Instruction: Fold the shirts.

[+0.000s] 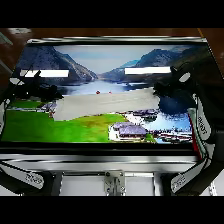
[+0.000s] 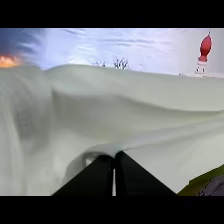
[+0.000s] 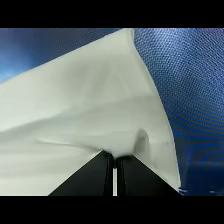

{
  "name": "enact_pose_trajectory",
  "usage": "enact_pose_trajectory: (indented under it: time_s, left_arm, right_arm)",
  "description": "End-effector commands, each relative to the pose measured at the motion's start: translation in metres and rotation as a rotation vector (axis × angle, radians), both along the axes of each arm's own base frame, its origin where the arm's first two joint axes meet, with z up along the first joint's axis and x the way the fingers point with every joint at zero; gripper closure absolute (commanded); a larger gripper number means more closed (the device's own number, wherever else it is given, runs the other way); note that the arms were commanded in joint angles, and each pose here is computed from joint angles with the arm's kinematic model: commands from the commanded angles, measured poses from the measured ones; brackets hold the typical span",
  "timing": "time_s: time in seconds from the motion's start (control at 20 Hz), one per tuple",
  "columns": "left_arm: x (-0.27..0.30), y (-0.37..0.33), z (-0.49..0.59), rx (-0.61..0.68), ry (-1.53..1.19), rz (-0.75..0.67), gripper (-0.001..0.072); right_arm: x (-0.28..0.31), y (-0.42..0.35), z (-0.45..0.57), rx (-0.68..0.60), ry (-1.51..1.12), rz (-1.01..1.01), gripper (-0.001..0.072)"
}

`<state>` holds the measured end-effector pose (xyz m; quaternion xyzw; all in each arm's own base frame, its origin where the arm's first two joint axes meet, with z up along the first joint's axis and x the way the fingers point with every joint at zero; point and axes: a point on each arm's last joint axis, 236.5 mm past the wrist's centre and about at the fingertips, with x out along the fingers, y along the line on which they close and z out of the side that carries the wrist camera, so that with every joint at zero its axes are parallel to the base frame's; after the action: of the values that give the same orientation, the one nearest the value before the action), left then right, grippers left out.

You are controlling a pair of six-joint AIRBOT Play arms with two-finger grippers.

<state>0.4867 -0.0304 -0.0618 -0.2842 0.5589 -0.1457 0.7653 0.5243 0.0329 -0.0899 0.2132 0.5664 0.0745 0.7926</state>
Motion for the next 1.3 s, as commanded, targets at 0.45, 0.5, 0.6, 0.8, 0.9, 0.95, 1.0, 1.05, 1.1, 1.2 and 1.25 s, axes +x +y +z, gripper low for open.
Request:
enact_pose_trajectory:
  time_s: [0.45,0.5,0.6,0.8,0.9,0.95,1.0,1.05,1.1,1.2,1.25]
  left_arm:
    - [-0.01,0.039,0.035,-0.09,0.052,0.06,0.0101]
    - [-0.012,0.038,0.039,-0.091,0.052,0.052,0.0101]
    - [-0.016,0.034,0.047,-0.094,0.049,0.034,0.0101]
    - [-0.021,0.021,0.055,-0.125,0.056,0.003,0.0102]
    - [-0.021,0.012,0.058,-0.143,0.057,-0.012,0.0101]
    - [-0.021,0.006,0.059,-0.147,0.056,-0.023,0.0102]
    - [-0.021,0.0,0.059,-0.145,0.055,-0.038,0.0102]
    - [-0.022,-0.007,0.059,-0.143,0.052,-0.057,0.0102]
    - [-0.022,-0.014,0.059,-0.141,0.05,-0.076,0.0102]
    - [-0.024,-0.028,0.059,-0.14,0.051,-0.107,0.0103]
    - [-0.024,-0.035,0.059,-0.137,0.048,-0.122,0.0106]
  right_arm:
    - [-0.02,-0.04,0.006,0.16,0.096,-0.092,0.0012]
    - [-0.016,-0.026,0.003,0.249,0.101,-0.108,0.0012]
    - [-0.005,-0.001,-0.001,0.375,0.091,-0.117,0.0012]
    - [0.009,0.032,-0.015,0.422,0.078,-0.131,0.0014]
    - [0.02,0.038,-0.015,0.399,0.039,-0.15,0.006]
    - [0.024,0.039,-0.016,0.389,0.027,-0.155,0.0192]
    - [0.026,0.039,-0.016,0.382,0.018,-0.158,0.0311]
    - [0.027,0.04,-0.016,0.38,0.014,-0.16,0.0459]
    - [0.027,0.04,-0.016,0.381,0.014,-0.159,0.0557]
    - [0.025,0.037,-0.011,0.369,0.007,-0.147,0.065]
    - [0.025,0.033,-0.005,0.356,-0.003,-0.141,0.0651]
